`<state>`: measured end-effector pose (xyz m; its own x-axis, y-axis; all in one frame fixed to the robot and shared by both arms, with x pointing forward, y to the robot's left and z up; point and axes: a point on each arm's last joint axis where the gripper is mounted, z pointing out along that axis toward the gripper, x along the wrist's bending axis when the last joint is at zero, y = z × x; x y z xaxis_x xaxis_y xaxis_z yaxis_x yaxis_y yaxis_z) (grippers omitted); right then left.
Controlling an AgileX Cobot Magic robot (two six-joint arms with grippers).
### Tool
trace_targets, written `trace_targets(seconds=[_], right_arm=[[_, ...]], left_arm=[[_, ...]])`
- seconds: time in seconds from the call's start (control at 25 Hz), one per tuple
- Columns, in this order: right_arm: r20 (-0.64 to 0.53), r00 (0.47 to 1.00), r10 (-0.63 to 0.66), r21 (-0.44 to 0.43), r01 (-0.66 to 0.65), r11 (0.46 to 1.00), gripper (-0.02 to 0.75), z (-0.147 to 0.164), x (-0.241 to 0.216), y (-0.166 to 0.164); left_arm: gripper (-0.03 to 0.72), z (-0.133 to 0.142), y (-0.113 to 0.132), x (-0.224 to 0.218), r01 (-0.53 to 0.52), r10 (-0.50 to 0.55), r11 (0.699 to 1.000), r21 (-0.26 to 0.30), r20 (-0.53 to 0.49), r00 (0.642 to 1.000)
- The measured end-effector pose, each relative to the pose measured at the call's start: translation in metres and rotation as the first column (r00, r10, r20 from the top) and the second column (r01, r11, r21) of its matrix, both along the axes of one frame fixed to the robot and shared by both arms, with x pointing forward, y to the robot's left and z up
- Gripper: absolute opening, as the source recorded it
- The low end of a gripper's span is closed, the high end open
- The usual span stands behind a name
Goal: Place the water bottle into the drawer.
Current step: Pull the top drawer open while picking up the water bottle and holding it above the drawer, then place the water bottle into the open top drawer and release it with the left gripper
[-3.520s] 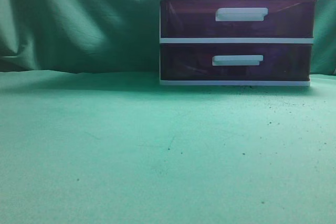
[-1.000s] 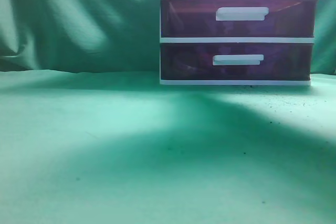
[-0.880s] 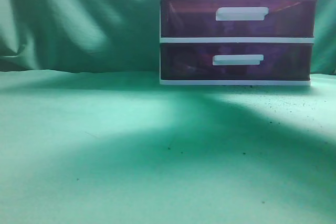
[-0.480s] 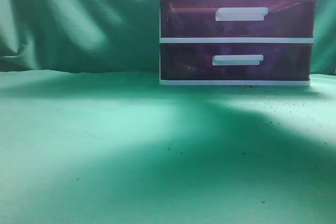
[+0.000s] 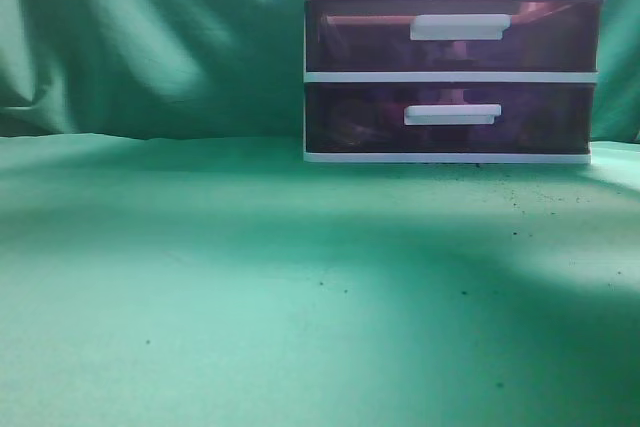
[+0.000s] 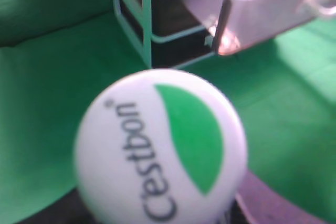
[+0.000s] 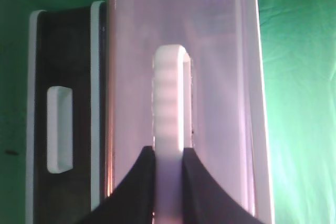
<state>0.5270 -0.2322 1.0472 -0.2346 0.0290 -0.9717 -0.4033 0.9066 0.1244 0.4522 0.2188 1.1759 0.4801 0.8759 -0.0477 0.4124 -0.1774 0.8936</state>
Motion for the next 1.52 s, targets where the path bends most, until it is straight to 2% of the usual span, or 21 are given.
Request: trace_targets(seconds=[0.12,0.2,0.24,0.44,0.56,0.68,0.84,1.12,1.2,1.36,1.52], right_arm=[[-0.007,1.0,0.003,0.003,-0.003,1.0,0.104,-0.003,-0.004,0.0],[-0.008,1.0,0.004,0.005,-0.003,1.0,0.104,-0.003,-0.004,0.0],[-0.007,1.0,0.005,0.006,-0.005,1.0,0.104,-0.004,-0.004,0.0],[-0.009,1.0,0.005,0.006,-0.005,1.0,0.104,-0.004,-0.005,0.0],[-0.009,1.0,0.004,0.007,-0.004,1.0,0.104,-0.004,-0.005,0.0],[-0.012,1.0,0.002,0.009,-0.001,1.0,0.104,-0.004,-0.005,0.0],[-0.015,1.0,0.001,0.007,-0.001,1.0,0.104,-0.004,-0.005,0.0],[-0.016,1.0,0.001,0.01,-0.001,1.0,0.104,-0.004,-0.005,0.0],[-0.016,1.0,0.001,0.01,-0.001,1.0,0.104,-0.004,-0.005,0.0],[-0.022,1.0,0.0,0.011,0.0,1.0,0.104,-0.005,-0.005,0.001],[-0.023,1.0,0.0,0.014,0.001,1.0,0.104,-0.005,-0.005,0.001]], left_arm=[[0.258,0.006,-0.003,0.002,0.0,0.003,0.997,-0.076,0.04,0.999],[0.258,0.014,-0.007,0.004,0.046,-0.038,0.994,-0.095,0.088,0.995],[0.258,0.021,-0.012,0.006,0.078,-0.064,0.989,-0.128,0.111,0.992],[0.258,0.07,-0.043,0.024,0.251,-0.203,0.96,-0.127,0.306,0.93],[0.258,0.091,-0.066,0.044,0.31,-0.243,0.94,-0.14,0.362,0.9],[0.258,0.098,-0.088,0.067,0.349,-0.274,0.926,-0.145,0.379,0.884],[0.258,0.077,-0.112,0.105,0.365,-0.308,0.922,-0.129,0.329,0.893],[0.258,0.003,-0.138,0.161,0.354,-0.339,0.933,-0.06,0.174,0.925],[0.258,-0.01,-0.141,0.168,0.355,-0.345,0.934,-0.039,0.157,0.925],[0.258,-0.017,-0.144,0.173,0.354,-0.345,0.935,-0.04,0.148,0.927],[0.425,-0.026,-0.149,0.18,0.347,-0.337,0.936,-0.063,0.133,0.932]])
